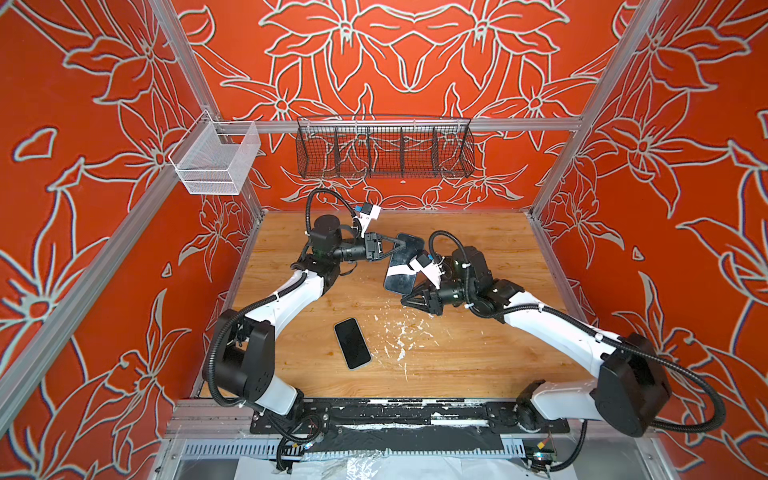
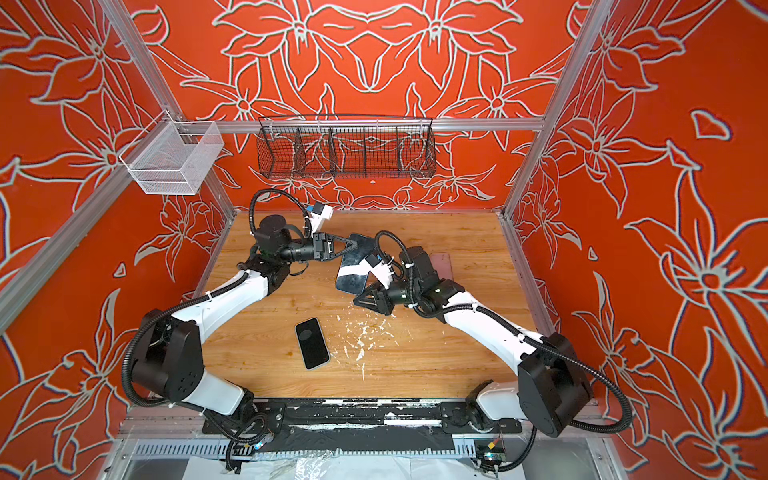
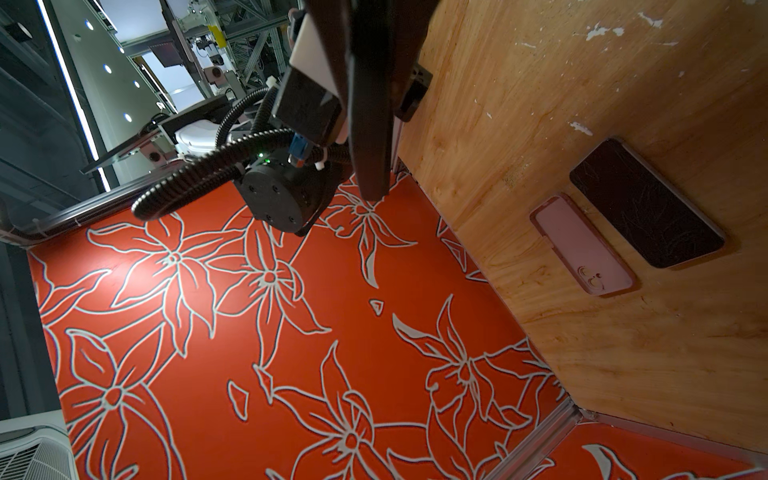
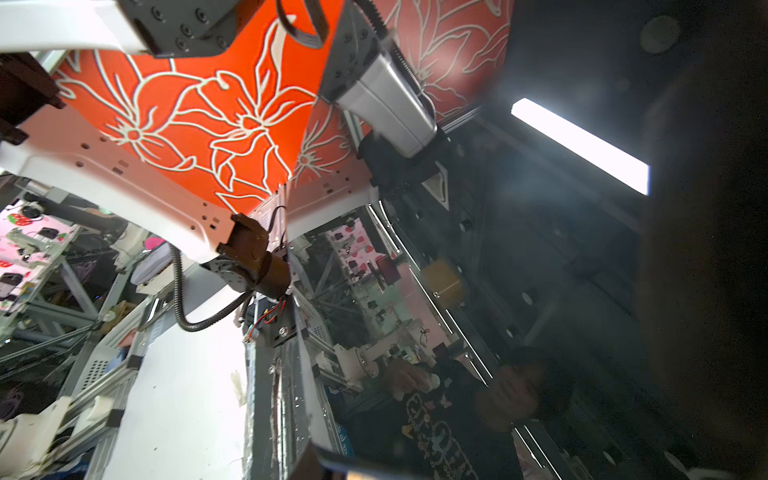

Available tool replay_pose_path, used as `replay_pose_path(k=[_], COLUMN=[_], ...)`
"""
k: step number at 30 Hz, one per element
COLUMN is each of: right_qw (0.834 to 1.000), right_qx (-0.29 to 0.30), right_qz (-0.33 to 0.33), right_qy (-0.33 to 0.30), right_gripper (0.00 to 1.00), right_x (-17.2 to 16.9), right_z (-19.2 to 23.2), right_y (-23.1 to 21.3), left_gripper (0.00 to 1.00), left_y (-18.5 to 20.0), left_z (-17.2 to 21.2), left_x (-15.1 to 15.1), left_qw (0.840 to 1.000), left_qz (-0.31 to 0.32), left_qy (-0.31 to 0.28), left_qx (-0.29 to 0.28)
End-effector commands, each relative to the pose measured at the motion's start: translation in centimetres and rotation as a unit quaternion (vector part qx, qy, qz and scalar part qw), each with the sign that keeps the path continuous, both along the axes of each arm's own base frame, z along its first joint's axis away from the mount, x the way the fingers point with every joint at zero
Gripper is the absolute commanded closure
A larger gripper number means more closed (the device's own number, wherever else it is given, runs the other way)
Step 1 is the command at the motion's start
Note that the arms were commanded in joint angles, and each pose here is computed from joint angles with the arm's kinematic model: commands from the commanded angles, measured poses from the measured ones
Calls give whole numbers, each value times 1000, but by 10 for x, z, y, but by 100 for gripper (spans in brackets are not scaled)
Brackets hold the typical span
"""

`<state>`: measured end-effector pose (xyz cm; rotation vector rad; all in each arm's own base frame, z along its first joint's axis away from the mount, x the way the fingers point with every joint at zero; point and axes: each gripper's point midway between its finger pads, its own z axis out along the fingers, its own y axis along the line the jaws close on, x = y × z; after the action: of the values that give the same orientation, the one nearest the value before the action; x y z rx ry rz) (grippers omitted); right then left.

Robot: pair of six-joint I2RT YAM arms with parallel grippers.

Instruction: Take the phone out of the phone case

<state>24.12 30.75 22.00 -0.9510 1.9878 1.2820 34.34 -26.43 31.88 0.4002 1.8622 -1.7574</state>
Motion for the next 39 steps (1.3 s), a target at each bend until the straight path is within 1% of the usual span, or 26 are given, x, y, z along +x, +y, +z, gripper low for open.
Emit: replay_pose_path(k=[1,5,13,18,24,29,31,33,35,39], right_qw=[995,995,995,995,996,996,996,996,996,995], right_qx=[39,52,82,78,74,66,55,43,31,19], right_qz=[-71,-73,-57,-58,-45,-44,-59,-74,-86,-100], right_qy=[-60,-52,-25,-15,17,26,24,16,7,-4], right_gripper=[74,71,70,70,68,60,54,50,48,48], right_x=[38,44,52,54,56,59,63,66,69,69], right_z=[30,31,28,23,5,-7,-14,-18,-22,-22], right_y=[-5,-3,5,6,9,8,4,0,-3,-8], left_gripper=[100,100,100,100,100,100,100,100,100,100], left_y=[-14,-14,-13,-14,-17,-19,-20,-22,-24,-26], left_z=[20,19,21,23,27,30,31,31,30,27], left_x=[-51,-58,-69,-71,-71,-68,-67,-65,-63,-58], left_qw=[996,996,997,997,996,995,994,994,993,992], left_qz=[-85,-83,-80,-78,-86,-93,-97,-104,-111,-118], left_qy=[-11,-12,-16,-21,-25,-30,-32,-31,-29,-24], left_qx=[-11,-12,-13,-14,-24,-27,-31,-33,-34,-37])
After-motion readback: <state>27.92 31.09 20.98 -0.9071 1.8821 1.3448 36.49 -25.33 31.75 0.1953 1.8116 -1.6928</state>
